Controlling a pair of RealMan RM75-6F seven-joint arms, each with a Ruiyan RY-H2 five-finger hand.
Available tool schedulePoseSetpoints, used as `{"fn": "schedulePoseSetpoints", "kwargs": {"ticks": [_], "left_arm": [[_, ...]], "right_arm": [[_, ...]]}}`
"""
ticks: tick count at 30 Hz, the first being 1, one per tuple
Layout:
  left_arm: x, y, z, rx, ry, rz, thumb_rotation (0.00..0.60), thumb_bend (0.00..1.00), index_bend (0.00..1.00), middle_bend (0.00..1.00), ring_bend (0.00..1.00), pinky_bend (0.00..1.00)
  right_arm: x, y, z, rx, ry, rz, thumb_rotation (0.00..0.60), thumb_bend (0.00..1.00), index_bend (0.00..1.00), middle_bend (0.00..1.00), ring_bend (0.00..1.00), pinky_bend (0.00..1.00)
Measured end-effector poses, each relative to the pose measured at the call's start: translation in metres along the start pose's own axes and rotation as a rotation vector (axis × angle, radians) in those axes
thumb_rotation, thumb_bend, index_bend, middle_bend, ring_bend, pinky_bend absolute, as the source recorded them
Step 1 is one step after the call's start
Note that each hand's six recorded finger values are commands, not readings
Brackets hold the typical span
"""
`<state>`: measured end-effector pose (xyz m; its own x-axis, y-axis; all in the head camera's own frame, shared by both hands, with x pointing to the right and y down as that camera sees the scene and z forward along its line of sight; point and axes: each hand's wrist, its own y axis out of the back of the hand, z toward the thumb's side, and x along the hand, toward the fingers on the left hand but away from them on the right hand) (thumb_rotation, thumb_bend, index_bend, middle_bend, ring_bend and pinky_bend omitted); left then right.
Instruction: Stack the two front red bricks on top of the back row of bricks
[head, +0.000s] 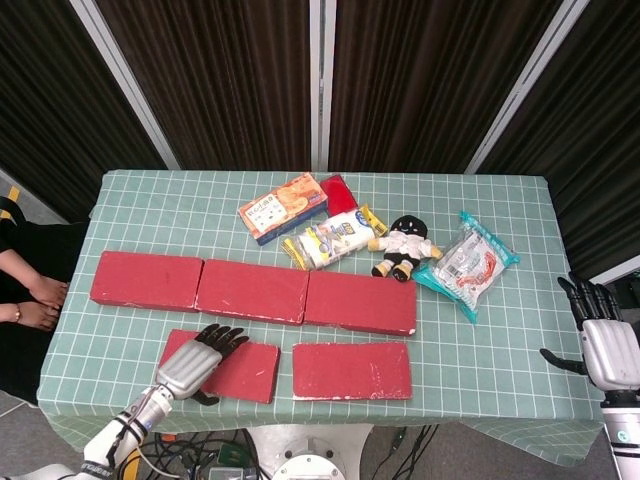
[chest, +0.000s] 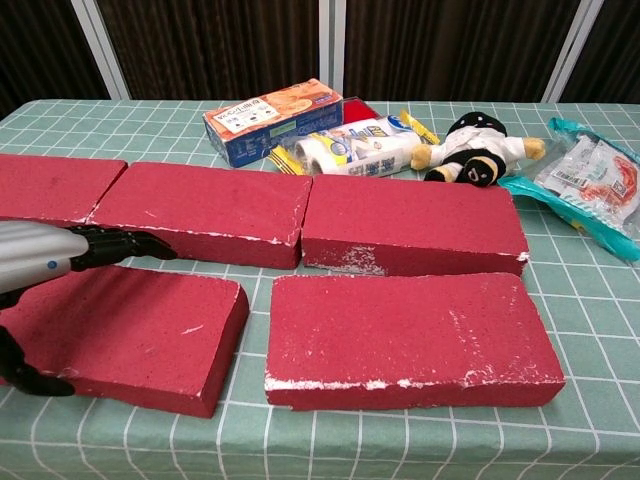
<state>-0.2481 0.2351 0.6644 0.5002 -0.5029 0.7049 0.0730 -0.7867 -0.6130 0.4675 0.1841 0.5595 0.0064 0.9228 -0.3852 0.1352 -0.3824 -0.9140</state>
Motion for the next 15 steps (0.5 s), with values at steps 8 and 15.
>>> {"fn": "schedulePoseSetpoints", "kwargs": {"ticks": [8, 15], "left_arm": [[0.012, -0.005, 0.000, 0.002, 0.008, -0.032, 0.600, 0.00, 0.04, 0.00, 0.00, 0.00], [0.015, -0.007, -0.010, -0.012, 0.046, -0.045, 0.600, 0.00, 0.03, 0.00, 0.00, 0.00]], "right_arm": [[0.000, 0.000, -0.002, -0.006, -0.004, -0.001, 0.600, 0.00, 0.00, 0.00, 0.00, 0.00], [0.000, -0.001, -0.008, -0.024, -0.025, -0.007, 0.600, 0.00, 0.00, 0.00, 0.00, 0.00]]}}
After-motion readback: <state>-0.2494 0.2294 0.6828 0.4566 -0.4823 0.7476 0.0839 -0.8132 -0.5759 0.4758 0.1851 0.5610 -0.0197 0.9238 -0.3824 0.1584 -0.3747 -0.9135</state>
